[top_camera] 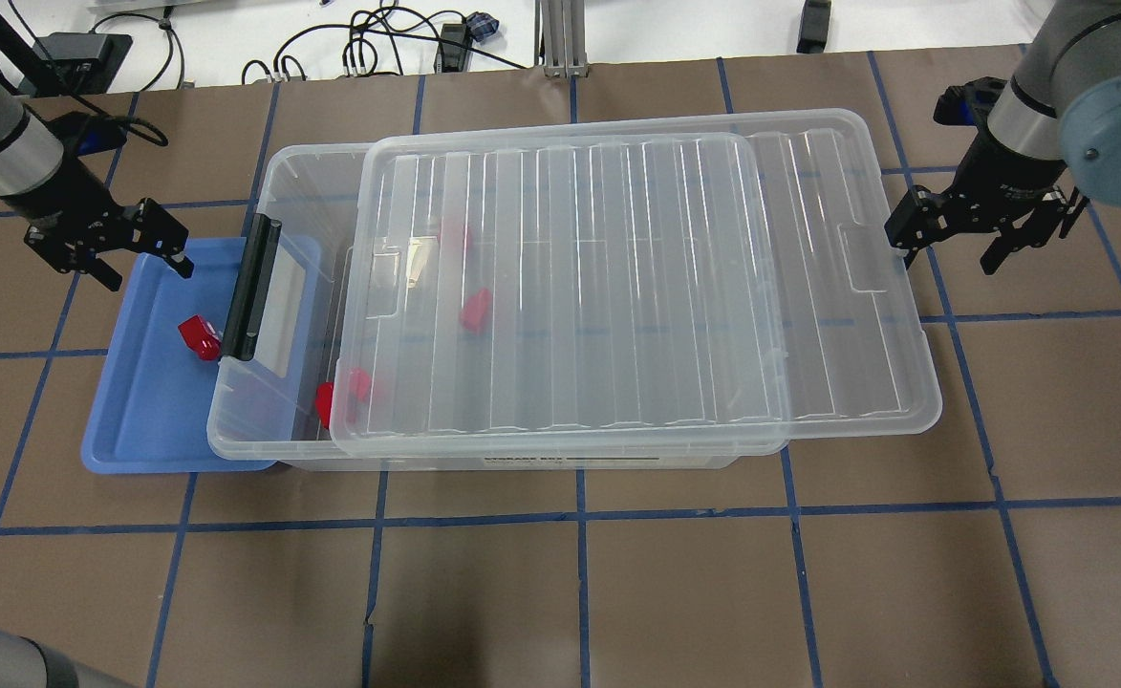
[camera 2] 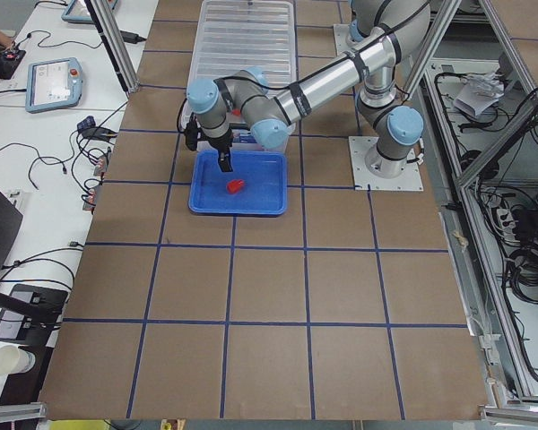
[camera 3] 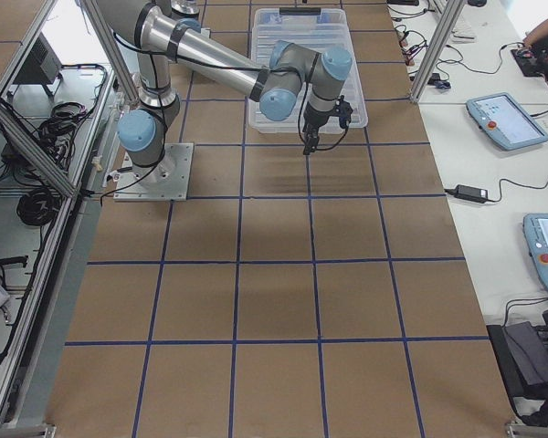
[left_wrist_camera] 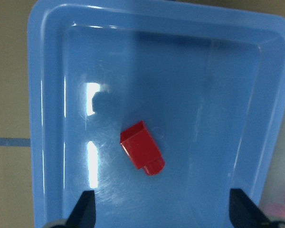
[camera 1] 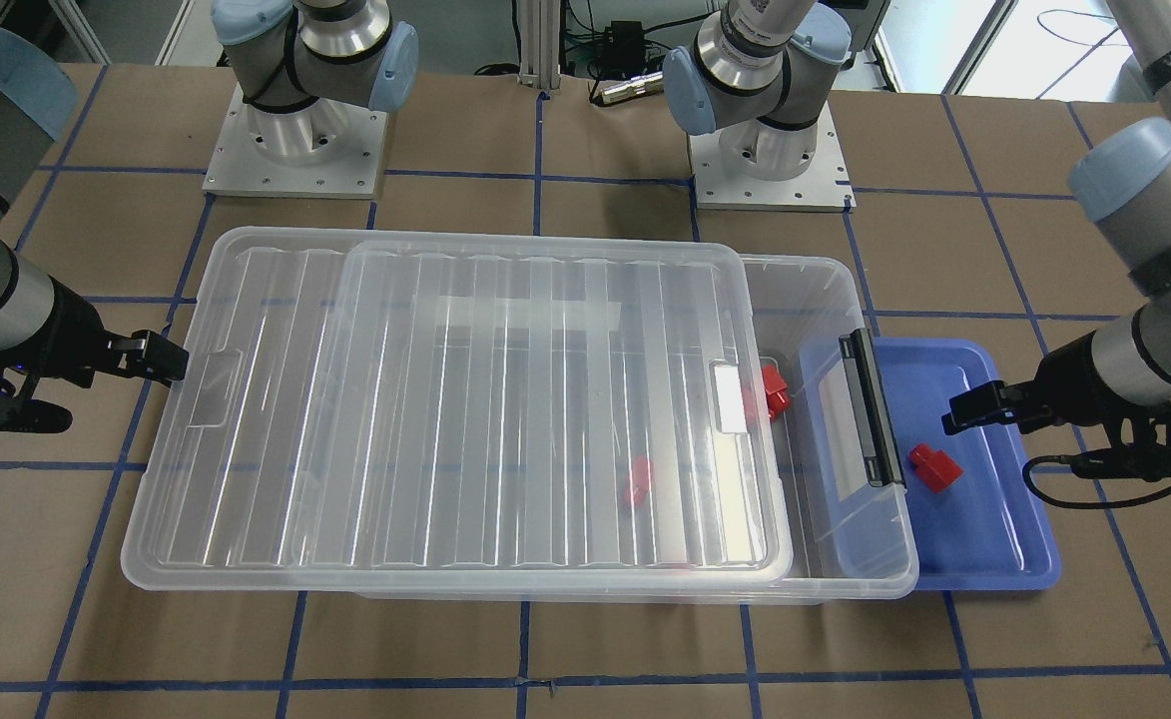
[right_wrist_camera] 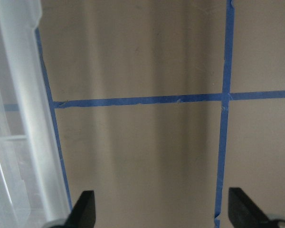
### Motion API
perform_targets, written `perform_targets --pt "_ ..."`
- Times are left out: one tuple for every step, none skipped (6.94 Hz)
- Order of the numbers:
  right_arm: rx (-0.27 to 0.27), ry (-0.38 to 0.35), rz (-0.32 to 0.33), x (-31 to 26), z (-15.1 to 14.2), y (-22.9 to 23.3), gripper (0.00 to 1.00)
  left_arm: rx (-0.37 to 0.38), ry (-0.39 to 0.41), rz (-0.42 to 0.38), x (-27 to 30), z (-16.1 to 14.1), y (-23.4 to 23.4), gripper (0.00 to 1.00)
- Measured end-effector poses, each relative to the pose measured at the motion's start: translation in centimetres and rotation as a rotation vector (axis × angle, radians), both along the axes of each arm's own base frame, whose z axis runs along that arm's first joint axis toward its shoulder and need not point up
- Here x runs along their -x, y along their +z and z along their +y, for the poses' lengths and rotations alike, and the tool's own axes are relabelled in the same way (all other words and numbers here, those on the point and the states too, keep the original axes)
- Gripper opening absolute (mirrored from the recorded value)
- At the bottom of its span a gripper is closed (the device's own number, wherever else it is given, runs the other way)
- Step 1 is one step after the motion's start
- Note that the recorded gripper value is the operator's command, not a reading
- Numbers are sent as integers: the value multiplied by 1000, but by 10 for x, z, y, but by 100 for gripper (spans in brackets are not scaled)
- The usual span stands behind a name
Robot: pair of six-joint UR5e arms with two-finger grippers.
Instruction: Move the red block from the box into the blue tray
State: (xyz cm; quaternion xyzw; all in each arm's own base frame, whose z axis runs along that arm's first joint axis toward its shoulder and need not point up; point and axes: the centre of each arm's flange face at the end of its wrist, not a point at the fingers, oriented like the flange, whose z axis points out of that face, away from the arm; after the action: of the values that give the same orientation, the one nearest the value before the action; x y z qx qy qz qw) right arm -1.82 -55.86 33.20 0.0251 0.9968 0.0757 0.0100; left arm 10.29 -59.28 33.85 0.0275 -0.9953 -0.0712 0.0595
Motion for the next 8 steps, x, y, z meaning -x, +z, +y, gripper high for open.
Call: perform_targets --pt "4 -2 7 -15 -3 -1 100 -2 -1 -11 33 0 38 100" --pt "14 14 13 -37 -4 -1 100 13 14 -27 64 4 74 100" --pt "23 25 17 -54 -6 -1 100 35 21 -49 96 12 102 100" --pt "28 33 19 -64 -6 0 100 52 2 -88 130 21 119 100" --pt "32 37 20 -71 -6 1 100 66 -16 -129 156 28 130 100" --pt "35 38 21 -76 -6 1 100 78 -23 -148 170 34 138 100" --pt "38 37 22 -79 -6 2 100 87 -16 -156 181 38 143 100" --pt "39 37 22 -79 -6 2 100 99 -8 -162 197 45 151 100"
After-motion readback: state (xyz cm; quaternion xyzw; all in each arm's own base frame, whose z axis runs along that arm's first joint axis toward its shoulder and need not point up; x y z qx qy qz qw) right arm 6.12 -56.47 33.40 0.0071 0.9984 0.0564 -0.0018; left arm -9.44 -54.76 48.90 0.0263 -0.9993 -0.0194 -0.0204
